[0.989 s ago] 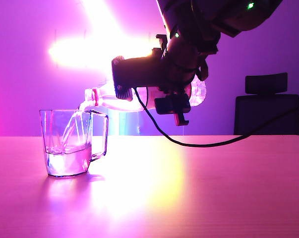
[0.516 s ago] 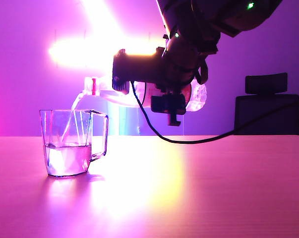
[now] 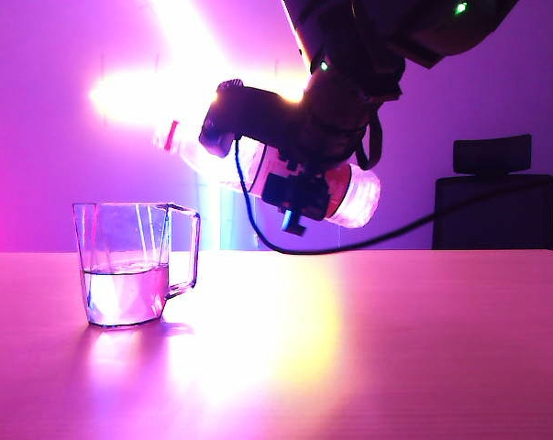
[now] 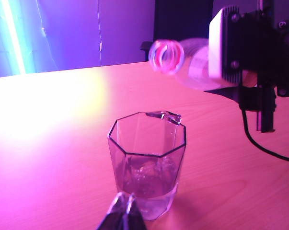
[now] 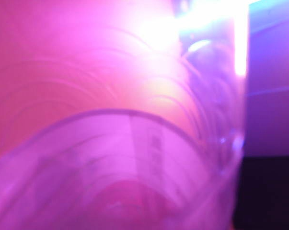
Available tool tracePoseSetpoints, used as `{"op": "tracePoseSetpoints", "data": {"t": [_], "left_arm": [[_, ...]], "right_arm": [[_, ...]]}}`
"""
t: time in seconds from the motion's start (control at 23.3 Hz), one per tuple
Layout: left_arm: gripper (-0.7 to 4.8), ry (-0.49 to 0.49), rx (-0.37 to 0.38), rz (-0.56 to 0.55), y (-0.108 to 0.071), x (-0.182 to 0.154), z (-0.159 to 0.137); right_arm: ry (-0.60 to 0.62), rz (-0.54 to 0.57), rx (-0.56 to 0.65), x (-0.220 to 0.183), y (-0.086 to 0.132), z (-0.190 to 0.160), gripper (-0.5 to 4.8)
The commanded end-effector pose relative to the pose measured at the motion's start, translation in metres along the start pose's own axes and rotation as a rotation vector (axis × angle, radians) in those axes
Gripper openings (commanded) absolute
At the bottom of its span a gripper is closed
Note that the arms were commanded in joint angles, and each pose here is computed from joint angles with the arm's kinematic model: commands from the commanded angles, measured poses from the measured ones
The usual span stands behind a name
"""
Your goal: Pick up the mineral water bottle on the table and pour water into the mug until it's half full.
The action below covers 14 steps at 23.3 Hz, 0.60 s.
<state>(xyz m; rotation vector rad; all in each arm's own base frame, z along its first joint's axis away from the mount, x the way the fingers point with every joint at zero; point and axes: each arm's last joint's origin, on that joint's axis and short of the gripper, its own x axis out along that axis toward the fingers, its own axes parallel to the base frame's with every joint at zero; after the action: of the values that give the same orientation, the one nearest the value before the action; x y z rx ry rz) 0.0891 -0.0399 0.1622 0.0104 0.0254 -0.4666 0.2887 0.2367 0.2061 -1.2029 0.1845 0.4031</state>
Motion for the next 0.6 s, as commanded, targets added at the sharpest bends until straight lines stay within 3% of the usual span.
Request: {"op": "tracePoseSetpoints", "data": {"t": [0.04,0.3,0.39,0.6], "left_arm": [[-0.02,-0.009,-0.002,-0.003,-0.0001,-0.0002,0.0019],[-0.02,-0.009,-0.002,-0.002,0.0000,-0.0002,0.0019],[-0.02,-0.009,-0.002,-0.002,0.0000,-0.0002,0.0019],[-0.02,-0.009,-0.002,-0.002,0.0000,-0.0002,0.0019]], "right_arm": [[-0.038,-0.036,0.224,-0.0043,-0.0083,0.0072,2.78],[-0.055,0.021,0.518,-0.0054,-0.0067,0.0068,2.78],[-0.056,0.090,0.679,-0.0062,-0.0036,0.0058,2.78],[-0.077,0.191,0.825,-0.0052,0.0010,0.0008,2.78]]}}
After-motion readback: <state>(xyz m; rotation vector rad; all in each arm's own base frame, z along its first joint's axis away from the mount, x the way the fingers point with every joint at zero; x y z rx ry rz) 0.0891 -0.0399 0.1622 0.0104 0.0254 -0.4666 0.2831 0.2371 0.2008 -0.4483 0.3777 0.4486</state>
